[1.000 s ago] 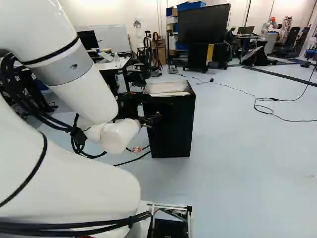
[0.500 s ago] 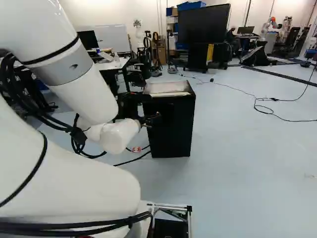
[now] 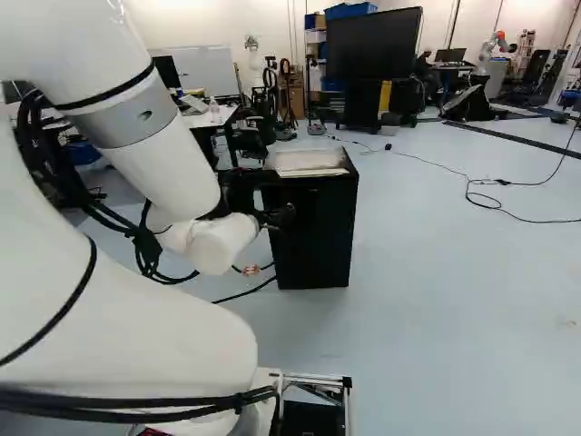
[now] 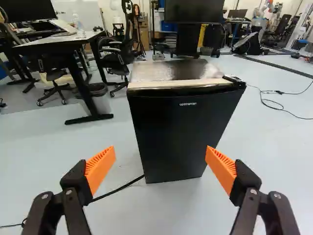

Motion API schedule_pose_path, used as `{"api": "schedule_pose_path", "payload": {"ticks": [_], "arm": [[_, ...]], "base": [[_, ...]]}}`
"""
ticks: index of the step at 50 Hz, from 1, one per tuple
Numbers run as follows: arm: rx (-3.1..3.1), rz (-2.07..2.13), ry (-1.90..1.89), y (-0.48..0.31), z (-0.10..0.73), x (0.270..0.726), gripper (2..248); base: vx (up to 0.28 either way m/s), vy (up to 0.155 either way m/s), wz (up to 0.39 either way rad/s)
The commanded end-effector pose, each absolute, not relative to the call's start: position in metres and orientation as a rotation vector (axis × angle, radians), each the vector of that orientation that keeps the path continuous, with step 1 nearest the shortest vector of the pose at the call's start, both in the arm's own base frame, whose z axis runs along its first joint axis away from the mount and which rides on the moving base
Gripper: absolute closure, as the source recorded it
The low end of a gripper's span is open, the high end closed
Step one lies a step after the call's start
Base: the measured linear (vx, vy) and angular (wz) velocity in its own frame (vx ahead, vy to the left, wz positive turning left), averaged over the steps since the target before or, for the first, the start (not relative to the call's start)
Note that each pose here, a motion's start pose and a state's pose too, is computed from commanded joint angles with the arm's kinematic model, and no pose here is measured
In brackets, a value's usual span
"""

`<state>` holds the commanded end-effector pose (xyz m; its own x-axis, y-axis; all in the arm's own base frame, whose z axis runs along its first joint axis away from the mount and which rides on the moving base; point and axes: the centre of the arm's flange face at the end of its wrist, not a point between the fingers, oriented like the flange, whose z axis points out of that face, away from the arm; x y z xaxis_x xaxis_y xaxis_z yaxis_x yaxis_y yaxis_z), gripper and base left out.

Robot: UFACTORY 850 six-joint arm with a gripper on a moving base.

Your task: Open the fridge door

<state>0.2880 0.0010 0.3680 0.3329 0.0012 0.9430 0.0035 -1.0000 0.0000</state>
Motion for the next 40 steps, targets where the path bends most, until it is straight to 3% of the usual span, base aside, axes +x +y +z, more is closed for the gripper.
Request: {"api": "schedule_pose_path", "payload": {"ticks": [40], "arm": [[-2.551, -1.781, -0.015, 0.023, 0.372, 0.342, 3]], "base": [[0.0, 0.0, 0.0]]}}
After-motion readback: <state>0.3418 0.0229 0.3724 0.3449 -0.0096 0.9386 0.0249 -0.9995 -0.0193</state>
